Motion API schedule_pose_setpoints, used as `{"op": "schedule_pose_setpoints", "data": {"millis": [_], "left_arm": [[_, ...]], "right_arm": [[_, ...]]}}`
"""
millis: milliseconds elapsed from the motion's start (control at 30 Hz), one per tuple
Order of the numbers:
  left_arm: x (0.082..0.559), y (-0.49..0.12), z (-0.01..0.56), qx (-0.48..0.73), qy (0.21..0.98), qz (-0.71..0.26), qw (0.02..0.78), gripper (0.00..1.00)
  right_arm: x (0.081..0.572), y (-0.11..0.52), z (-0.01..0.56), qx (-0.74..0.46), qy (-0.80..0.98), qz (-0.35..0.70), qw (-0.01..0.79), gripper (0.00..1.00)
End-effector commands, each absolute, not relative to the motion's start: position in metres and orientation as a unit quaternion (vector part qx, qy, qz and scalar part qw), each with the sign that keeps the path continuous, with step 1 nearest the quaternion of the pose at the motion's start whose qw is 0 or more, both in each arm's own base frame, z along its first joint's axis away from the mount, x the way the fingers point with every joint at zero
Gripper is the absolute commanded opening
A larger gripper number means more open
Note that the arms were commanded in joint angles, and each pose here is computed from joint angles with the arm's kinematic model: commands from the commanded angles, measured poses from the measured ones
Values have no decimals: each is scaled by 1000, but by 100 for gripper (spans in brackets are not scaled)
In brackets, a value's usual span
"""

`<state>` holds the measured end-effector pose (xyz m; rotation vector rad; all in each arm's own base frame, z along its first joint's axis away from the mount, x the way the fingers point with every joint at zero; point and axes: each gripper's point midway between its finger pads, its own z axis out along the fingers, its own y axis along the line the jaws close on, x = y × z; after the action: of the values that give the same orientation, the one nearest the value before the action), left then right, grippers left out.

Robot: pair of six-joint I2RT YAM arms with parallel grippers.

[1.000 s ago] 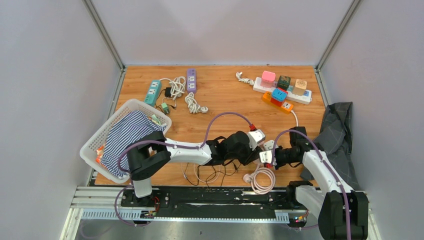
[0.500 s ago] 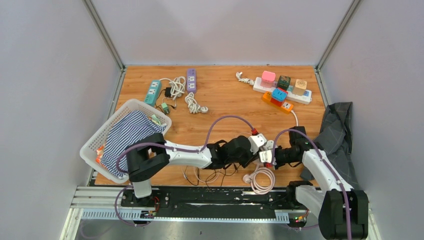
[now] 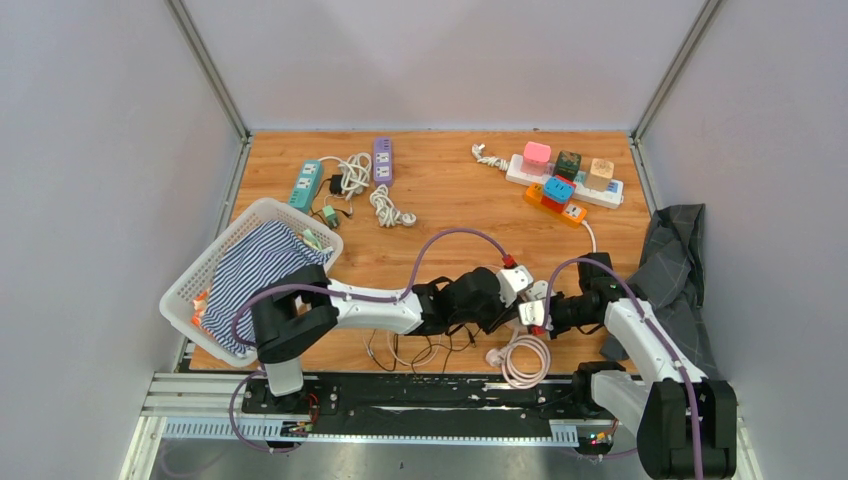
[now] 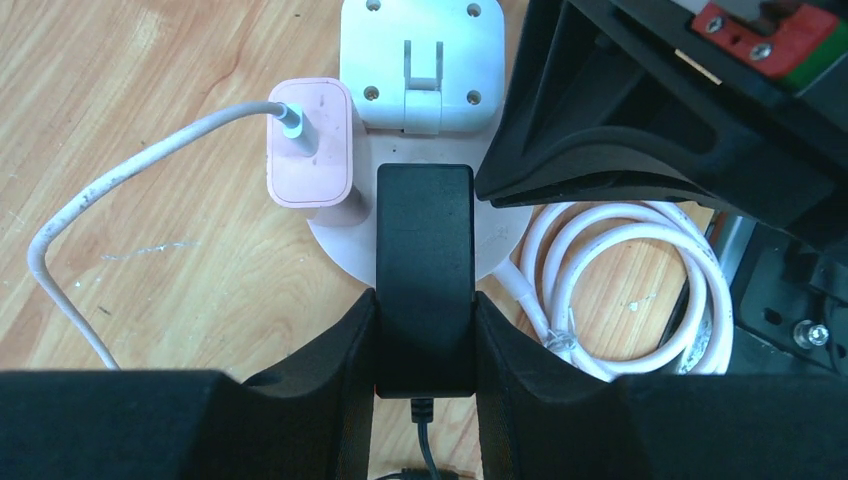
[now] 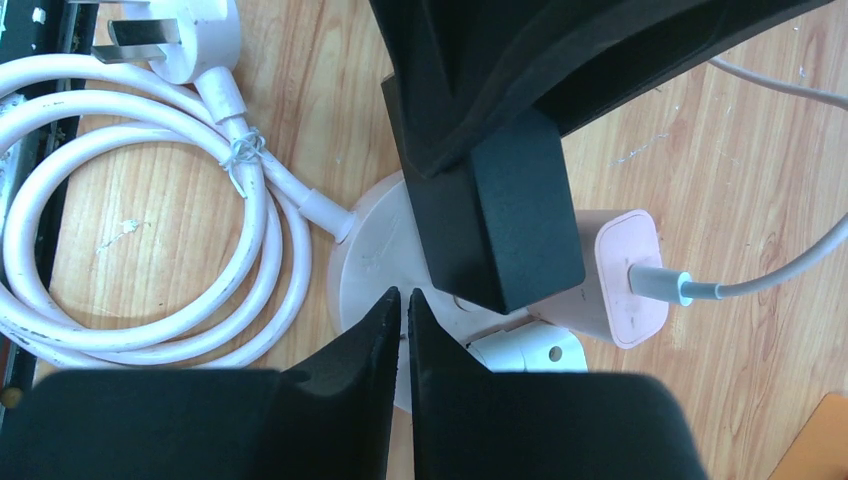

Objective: Pull the plug off the socket
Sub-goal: Remove the plug from the socket.

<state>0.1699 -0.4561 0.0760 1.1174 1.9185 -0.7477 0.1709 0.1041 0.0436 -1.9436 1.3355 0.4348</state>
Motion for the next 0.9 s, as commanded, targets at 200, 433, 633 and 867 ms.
{"op": "schedule_pose_setpoints", "data": {"millis": [200, 433, 633, 867], "left_arm": [[142, -490, 124, 440, 707, -401, 381, 0], [158, -472, 128, 477, 682, -305, 463, 0], [147, -478, 123, 439, 711, -380, 397, 0], [137, -482, 137, 453, 690, -408, 391, 0]], "right_arm": [[145, 84, 16, -758, 563, 180, 277, 10], [145, 84, 17, -757, 563, 180, 279, 10], [145, 84, 17, -757, 563, 181, 277, 10], [145, 85, 18, -756, 564, 182, 279, 12]]}}
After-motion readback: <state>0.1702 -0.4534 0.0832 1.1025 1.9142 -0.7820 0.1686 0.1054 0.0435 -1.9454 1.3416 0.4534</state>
